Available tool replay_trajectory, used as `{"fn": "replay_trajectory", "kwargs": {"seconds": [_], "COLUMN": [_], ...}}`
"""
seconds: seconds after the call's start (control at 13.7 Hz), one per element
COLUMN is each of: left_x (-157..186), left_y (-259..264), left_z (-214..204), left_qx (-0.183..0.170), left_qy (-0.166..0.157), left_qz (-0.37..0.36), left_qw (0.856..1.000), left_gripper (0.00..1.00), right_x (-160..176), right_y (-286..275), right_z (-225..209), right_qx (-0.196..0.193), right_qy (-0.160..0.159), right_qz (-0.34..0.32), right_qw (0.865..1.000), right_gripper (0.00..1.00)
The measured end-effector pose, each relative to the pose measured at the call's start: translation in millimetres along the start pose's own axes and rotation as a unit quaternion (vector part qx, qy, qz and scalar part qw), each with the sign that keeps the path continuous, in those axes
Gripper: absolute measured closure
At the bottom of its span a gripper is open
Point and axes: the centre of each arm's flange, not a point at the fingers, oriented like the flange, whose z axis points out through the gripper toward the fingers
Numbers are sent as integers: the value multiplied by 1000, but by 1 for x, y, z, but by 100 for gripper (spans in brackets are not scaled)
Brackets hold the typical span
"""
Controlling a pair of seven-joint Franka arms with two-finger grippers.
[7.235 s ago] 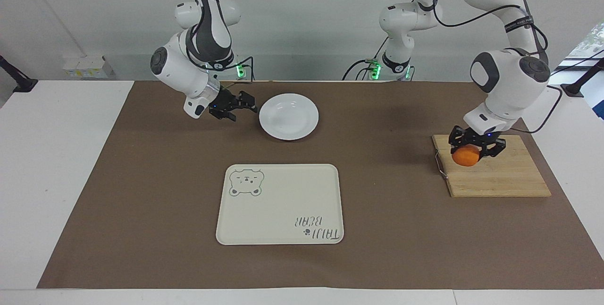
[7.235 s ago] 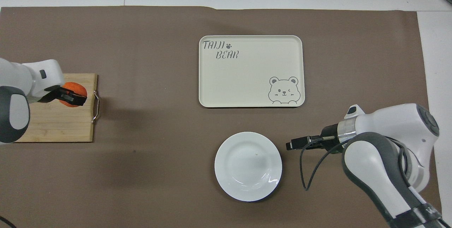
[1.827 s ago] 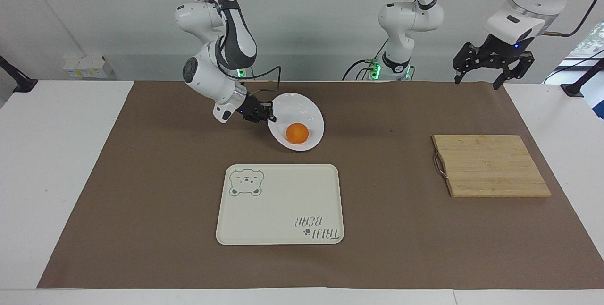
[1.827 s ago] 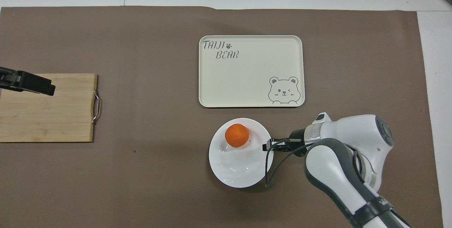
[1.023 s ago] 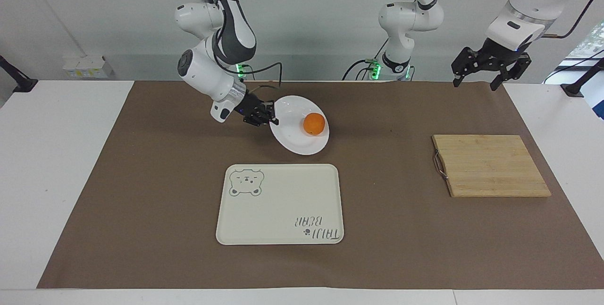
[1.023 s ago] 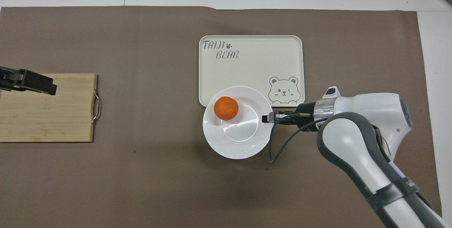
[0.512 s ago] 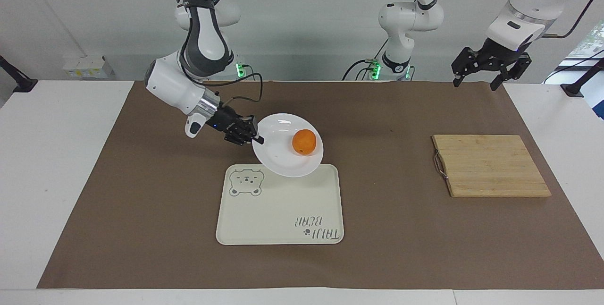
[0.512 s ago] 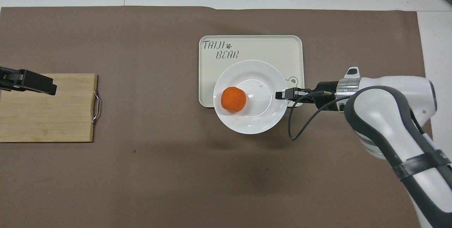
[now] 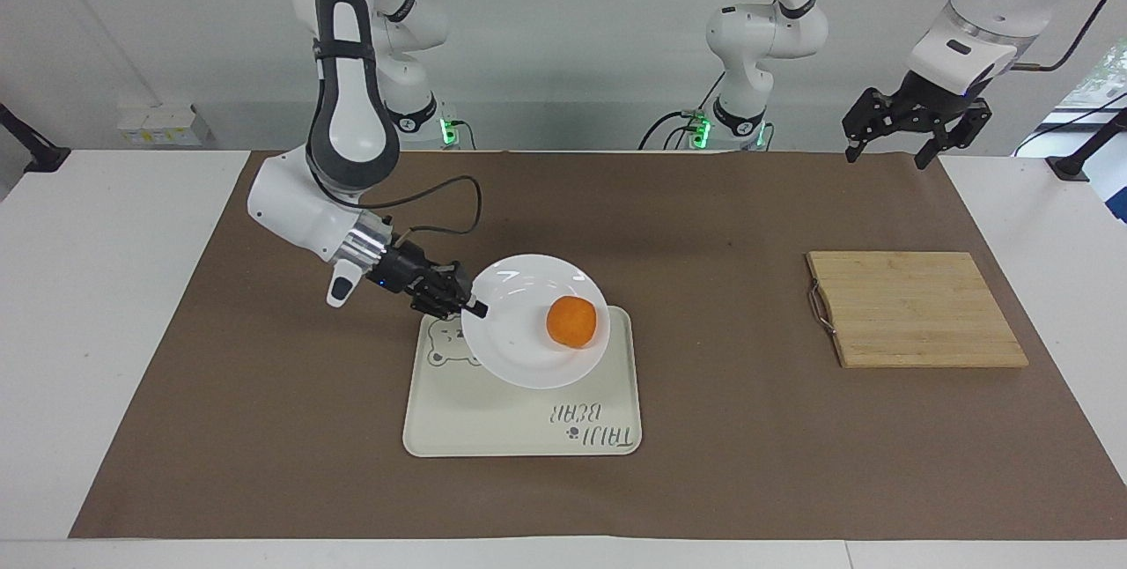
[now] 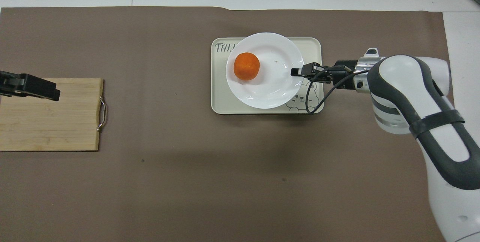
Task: Place orange and plate with both arms
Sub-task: 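Set the plate down on the tray and open the right gripper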
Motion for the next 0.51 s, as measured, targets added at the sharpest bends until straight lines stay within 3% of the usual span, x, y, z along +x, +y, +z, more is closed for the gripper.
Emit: {"fn": "replay_trajectory", "kwargs": {"seconds": [0.51], "left_x": [0], "left_y": [0], "left_z": [0], "left_qx": [0], "left_qy": [0], "left_qz": [0], "left_qw": [1000], "left_gripper": [0], "right_x": [-1], "right_y": [36], "right_z": [36], "right_qx": [-5], "right_qy": [-19], "right_qz": [-33], "right_qw": [999], "right_gripper": [91]}}
